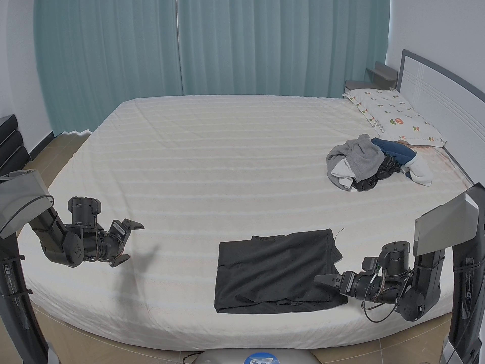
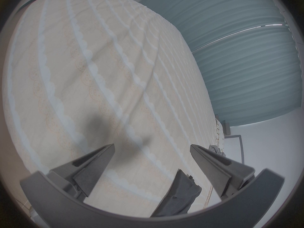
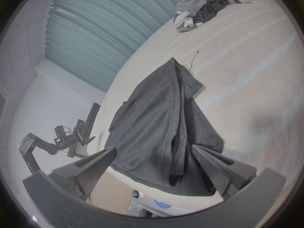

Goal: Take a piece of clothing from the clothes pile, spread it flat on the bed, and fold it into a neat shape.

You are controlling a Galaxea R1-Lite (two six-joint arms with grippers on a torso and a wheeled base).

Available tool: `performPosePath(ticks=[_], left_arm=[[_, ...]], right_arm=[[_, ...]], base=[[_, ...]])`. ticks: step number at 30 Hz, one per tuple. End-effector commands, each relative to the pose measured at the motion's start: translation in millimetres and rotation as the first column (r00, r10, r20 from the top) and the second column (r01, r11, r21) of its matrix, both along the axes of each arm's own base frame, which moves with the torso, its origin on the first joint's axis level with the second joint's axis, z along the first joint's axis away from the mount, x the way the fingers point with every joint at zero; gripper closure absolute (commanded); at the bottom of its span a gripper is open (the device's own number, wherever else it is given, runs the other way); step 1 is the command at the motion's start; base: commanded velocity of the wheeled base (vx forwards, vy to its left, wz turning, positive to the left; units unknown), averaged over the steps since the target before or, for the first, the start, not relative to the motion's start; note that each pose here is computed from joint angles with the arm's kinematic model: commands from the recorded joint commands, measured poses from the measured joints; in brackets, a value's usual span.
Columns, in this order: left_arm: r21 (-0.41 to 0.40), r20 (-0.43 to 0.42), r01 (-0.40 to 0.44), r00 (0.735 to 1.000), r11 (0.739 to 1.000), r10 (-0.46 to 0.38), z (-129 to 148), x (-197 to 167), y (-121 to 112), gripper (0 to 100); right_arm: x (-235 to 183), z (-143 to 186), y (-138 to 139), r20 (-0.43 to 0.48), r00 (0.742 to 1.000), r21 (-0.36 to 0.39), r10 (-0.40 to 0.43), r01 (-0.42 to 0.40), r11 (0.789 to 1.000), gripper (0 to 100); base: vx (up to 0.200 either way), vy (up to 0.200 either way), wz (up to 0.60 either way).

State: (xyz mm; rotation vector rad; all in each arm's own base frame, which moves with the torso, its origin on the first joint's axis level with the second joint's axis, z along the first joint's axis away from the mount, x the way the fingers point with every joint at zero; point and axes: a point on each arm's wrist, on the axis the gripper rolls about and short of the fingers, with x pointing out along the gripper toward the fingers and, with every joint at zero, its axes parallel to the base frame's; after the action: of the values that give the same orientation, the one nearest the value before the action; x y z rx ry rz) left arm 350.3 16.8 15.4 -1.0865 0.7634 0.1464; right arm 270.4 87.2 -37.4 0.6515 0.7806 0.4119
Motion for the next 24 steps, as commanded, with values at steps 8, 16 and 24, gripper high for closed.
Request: performPosePath(ticks=[8, 16, 24], left_arm=[[0.0, 0.001, -0.001, 1.0, 1.0, 0.001, 0.0, 0.4, 0.1, 0], [-0.001, 0.001, 0.001, 1.0, 1.0, -0.001, 0.0, 0.4, 0.1, 0], [-0.002, 0.001, 0.0, 1.0, 1.0, 0.0, 0.0, 0.4, 0.1, 0]], right_arm=[[-5.2, -4.5, 1.1, -0.022, 1.0, -0.019, 0.013, -0.014, 1.0, 100], [-15.1, 0.5, -4.1, -0.024, 1.0, -0.048, 0.018, -0.019, 0.999, 100], [-20.1, 11.3, -15.1, -0.005, 1.0, -0.06, -0.004, 0.004, 0.998, 100]], base=[[0.0, 0.0, 0.0], [0.0, 0.0, 0.0], [0.0, 0.0, 0.0]])
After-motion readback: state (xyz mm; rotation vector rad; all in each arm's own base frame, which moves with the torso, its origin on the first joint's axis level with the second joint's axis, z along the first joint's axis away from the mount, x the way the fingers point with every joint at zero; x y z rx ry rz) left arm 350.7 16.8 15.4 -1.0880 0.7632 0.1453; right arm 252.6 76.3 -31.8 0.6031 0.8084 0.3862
